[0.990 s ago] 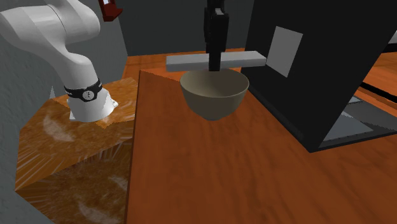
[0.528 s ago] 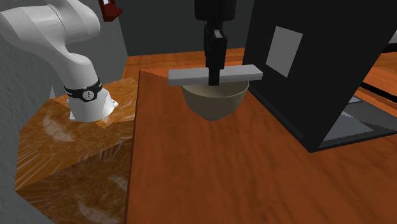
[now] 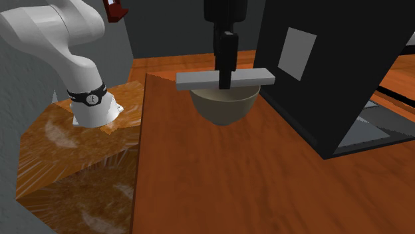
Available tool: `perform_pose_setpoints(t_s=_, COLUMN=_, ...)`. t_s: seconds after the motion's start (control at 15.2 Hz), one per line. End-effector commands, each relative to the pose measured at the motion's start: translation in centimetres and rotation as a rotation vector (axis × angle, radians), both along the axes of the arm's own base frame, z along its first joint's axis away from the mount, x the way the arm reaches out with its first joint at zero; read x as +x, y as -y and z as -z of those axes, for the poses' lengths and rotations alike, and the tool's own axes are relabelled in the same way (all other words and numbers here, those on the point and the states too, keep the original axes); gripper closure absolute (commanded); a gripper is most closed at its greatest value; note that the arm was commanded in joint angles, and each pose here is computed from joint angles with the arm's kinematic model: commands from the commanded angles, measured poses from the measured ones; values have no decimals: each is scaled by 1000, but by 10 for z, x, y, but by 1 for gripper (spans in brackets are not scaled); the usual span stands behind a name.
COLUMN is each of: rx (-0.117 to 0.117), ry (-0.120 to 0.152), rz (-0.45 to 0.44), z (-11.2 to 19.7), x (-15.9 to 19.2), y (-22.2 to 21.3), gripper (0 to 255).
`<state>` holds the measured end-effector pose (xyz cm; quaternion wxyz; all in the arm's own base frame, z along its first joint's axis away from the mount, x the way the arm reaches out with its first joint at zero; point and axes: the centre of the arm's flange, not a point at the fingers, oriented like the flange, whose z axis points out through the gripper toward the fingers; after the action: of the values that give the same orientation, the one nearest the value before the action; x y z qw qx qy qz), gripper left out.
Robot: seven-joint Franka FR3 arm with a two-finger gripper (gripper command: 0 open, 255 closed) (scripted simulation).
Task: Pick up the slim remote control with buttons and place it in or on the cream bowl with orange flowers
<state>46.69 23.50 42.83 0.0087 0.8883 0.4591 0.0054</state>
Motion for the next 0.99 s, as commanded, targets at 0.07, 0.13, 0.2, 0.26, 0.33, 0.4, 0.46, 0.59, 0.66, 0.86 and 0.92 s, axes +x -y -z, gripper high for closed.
perform_pose_setpoints(t_s=0.07, rx=0, ry=0, rz=0, z=0, x=0, y=0, gripper=0)
perform_pose_setpoints(t_s=0.13, rx=0, ry=0, rz=0, z=0, x=0, y=0, gripper=0)
perform_pose_setpoints(t_s=0.2, rx=0, ry=0, rz=0, z=0, x=0, y=0, gripper=0)
perform_pose_setpoints(t_s=0.26, rx=0, ry=0, rz=0, z=-13, x=0, y=0, gripper=0)
perform_pose_setpoints(t_s=0.33, rx=0, ry=0, rz=0, z=-26, x=0, y=0, gripper=0)
perform_pose_setpoints(t_s=0.4, rx=0, ry=0, rz=0, z=-39, x=0, y=0, gripper=0)
perform_pose_setpoints(t_s=0.46, rx=0, ry=0, rz=0, z=-50, x=-1, y=0, gripper=0)
perform_pose_setpoints(t_s=0.59, rx=0, ry=0, rz=0, z=-50, x=-1, y=0, gripper=0)
perform_pose_setpoints(t_s=0.66, rx=0, ry=0, rz=0, z=-50, x=-1, y=0, gripper=0)
perform_pose_setpoints(t_s=0.86, rx=0, ry=0, rz=0, z=-50, x=-1, y=0, gripper=0)
perform_pose_setpoints(t_s=0.92, rx=0, ry=0, rz=0, z=-50, x=-1, y=0, gripper=0)
